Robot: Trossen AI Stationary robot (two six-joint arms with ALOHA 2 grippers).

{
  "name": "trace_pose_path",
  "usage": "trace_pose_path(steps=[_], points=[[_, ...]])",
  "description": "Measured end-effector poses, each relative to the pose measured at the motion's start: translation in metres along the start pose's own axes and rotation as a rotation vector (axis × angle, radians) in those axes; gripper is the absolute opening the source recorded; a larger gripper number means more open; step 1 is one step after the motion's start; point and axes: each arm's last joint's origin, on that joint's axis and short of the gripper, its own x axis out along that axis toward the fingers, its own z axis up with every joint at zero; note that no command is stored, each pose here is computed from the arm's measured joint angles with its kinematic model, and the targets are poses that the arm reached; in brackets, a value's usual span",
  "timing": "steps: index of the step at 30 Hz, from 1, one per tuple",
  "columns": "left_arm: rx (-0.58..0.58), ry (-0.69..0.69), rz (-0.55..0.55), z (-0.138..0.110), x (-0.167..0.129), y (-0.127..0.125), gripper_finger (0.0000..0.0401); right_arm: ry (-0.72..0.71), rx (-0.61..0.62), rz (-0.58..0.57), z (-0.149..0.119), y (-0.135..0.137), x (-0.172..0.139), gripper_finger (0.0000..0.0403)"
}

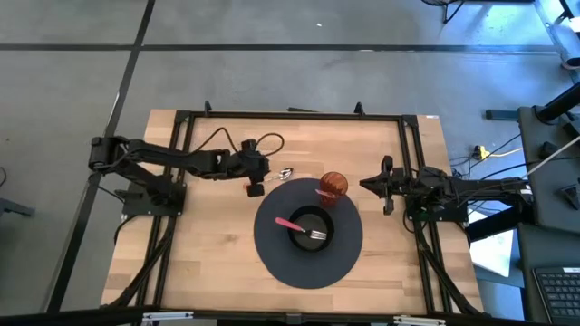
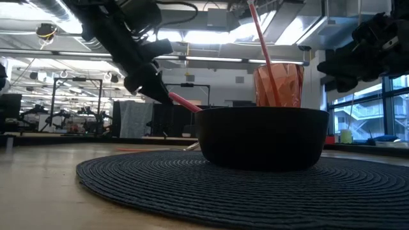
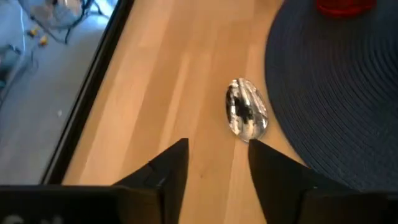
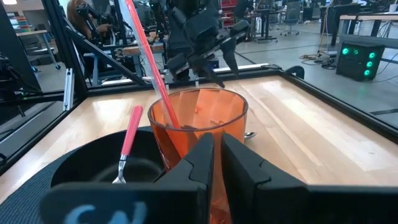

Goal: Pick & Place Utensil
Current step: Put the orange spoon into the black bowl

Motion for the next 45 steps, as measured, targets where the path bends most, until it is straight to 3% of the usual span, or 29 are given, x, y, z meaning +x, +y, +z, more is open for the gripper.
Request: trace_pose_path(steps=[4,8,17,32,45], points=[[0.067,-0.039,0.008,0.004,0.003,-0.006,0.0190,0.009,-0.001,-0.001,-0.001,0.000,0.000,0.0031],[0.004,-0.057,0.010,0.006,0.008,-0.008,0.0202,0.010,-0.007,-0.001,-0.001,0.000,0.000,0.0031],[-0.052,0.041,-0.147,-0.010,0.034,-0.016,0.0201,0.010,-0.015,-0.001,-0.001,0.000,0.000,0.0031],[-0.079,0.279,-0.148,-0.010,0.072,-0.012,0.0201,0.018,-0.021,-0.002,-0.002,0.000,0.000,0.0031],[-0.157,0.335,-0.203,-0.019,0.090,-0.003,0.0200,0.034,-0.023,-0.003,-0.003,0.000,0.000,0.0031]])
